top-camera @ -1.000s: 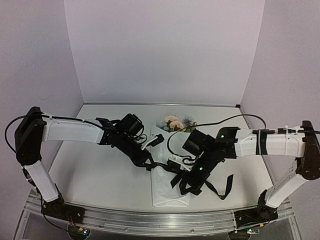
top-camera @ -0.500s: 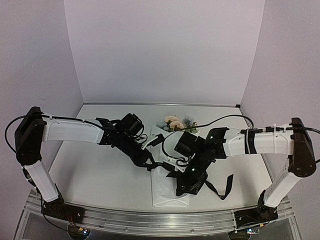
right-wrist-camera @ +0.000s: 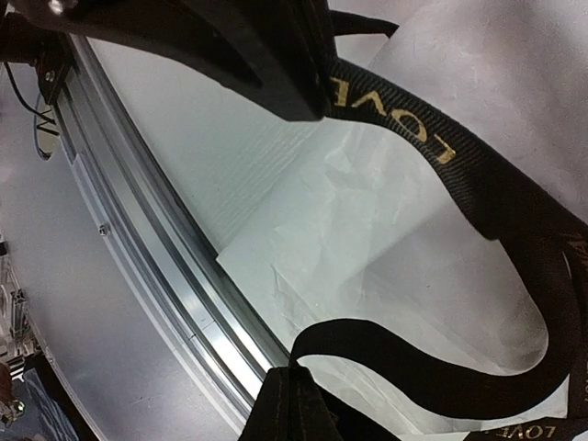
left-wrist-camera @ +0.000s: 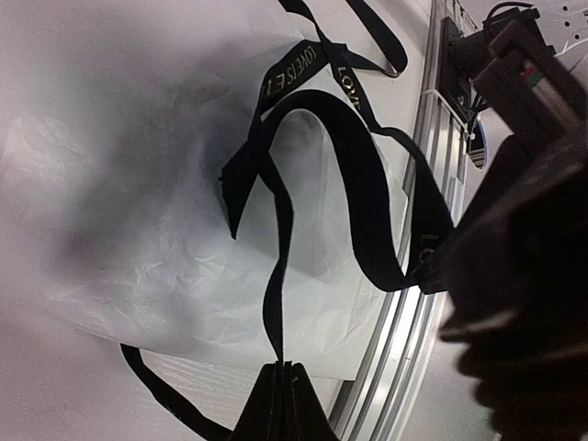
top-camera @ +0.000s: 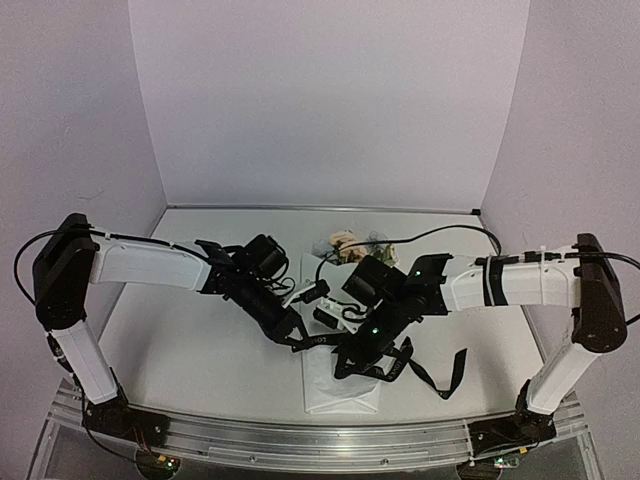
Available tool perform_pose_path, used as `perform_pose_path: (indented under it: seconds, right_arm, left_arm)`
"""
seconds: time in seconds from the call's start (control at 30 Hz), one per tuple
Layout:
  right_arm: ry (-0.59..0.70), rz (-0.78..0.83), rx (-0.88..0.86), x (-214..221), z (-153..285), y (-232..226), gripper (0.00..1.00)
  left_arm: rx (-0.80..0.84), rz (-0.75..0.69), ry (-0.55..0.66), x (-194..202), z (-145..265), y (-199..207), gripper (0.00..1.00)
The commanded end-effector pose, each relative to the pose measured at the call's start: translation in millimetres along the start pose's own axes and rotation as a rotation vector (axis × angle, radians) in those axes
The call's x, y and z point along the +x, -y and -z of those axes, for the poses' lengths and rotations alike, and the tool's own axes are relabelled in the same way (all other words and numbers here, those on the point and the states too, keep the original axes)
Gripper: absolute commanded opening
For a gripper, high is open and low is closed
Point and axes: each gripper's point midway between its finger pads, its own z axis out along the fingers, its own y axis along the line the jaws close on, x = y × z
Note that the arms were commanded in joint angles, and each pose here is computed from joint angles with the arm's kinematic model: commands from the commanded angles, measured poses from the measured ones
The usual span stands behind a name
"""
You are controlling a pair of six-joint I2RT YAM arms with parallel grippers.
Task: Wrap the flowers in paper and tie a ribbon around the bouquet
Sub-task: Cross the ribbon over the folded bouquet.
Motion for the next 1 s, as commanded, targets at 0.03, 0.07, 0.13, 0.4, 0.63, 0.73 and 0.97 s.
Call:
perform_pose_path:
  seconds: [0.03, 0.07, 0.13, 0.4, 0.63, 0.73, 0.97]
  right_arm:
    - [0.069, 0.024, -0.037, -3.0, 19.5, -10.4, 0.0]
    - [0.064, 0.017, -0.035, 0.5, 18.9, -8.5, 0.0]
    - [0.053, 0.001, -0.032, 6.7, 18.1, -5.4, 0.03]
    - [0.002, 0.001, 0.074, 33.0, 27.8, 14.9, 0.39]
    - [0.025, -0.059, 0.366, 42.5, 52.6, 69.9, 0.48]
    - [0.034, -0.112, 0.433, 39.2, 58.1, 85.3, 0.47]
    - [0.001, -0.146, 0.471, 19.6, 42.9, 95.7, 0.41]
  left_arm:
    - [0.025, -0.01, -0.053, 10.8, -10.3, 2.9, 0.02]
    - [0.024, -0.012, -0.062, 11.4, -12.0, 2.9, 0.02]
    - [0.021, -0.013, -0.079, 12.5, -15.6, 3.1, 0.02]
    - [0.0, -0.041, -0.103, 11.6, -21.8, 2.4, 0.02]
    - [-0.021, -0.052, -0.09, 6.8, -19.1, 0.8, 0.02]
    - [-0.022, -0.052, -0.088, 6.7, -19.0, 1.1, 0.02]
    - [-0.027, -0.058, -0.082, 4.3, -17.2, 1.8, 0.02]
